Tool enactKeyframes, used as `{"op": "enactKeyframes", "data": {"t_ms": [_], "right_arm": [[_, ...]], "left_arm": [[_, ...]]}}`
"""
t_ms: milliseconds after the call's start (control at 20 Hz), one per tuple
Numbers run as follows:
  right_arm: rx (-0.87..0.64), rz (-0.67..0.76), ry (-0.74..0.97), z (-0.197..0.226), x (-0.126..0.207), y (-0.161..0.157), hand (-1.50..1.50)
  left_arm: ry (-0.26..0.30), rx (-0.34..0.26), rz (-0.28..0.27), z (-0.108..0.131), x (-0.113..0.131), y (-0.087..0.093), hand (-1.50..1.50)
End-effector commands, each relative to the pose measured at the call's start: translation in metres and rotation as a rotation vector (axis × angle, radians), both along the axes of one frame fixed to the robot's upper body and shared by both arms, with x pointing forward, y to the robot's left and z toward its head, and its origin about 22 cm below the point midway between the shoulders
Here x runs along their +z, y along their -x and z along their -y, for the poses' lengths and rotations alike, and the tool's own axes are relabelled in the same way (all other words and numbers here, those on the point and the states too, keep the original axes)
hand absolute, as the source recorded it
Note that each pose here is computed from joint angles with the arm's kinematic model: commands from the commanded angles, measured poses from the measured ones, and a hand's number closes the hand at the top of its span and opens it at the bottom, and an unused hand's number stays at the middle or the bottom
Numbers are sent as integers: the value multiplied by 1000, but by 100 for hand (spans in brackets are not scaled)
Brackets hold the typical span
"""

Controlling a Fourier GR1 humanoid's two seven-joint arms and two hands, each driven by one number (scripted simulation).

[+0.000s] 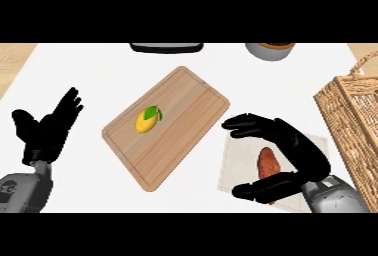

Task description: Pick the sweet potato from the placemat and place it in the basket

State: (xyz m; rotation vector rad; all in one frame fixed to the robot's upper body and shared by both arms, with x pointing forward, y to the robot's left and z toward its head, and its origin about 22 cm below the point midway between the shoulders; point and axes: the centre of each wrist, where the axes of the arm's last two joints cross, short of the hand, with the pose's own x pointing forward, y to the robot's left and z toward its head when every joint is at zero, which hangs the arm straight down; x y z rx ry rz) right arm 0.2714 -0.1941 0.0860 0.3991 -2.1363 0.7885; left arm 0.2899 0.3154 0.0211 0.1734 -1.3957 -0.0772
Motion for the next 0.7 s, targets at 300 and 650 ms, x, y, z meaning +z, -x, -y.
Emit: {"op": "enactKeyframes", "data": {"t_ms": [300,650], "right_arm": [[-159,-66,415,-16,80,18,-150],[-548,21,828,23,161,4,-150]], "left_arm": [[-8,25,-17,-4,14,-4,0],[-14,21,-6,-4,26,-4,0]]}}
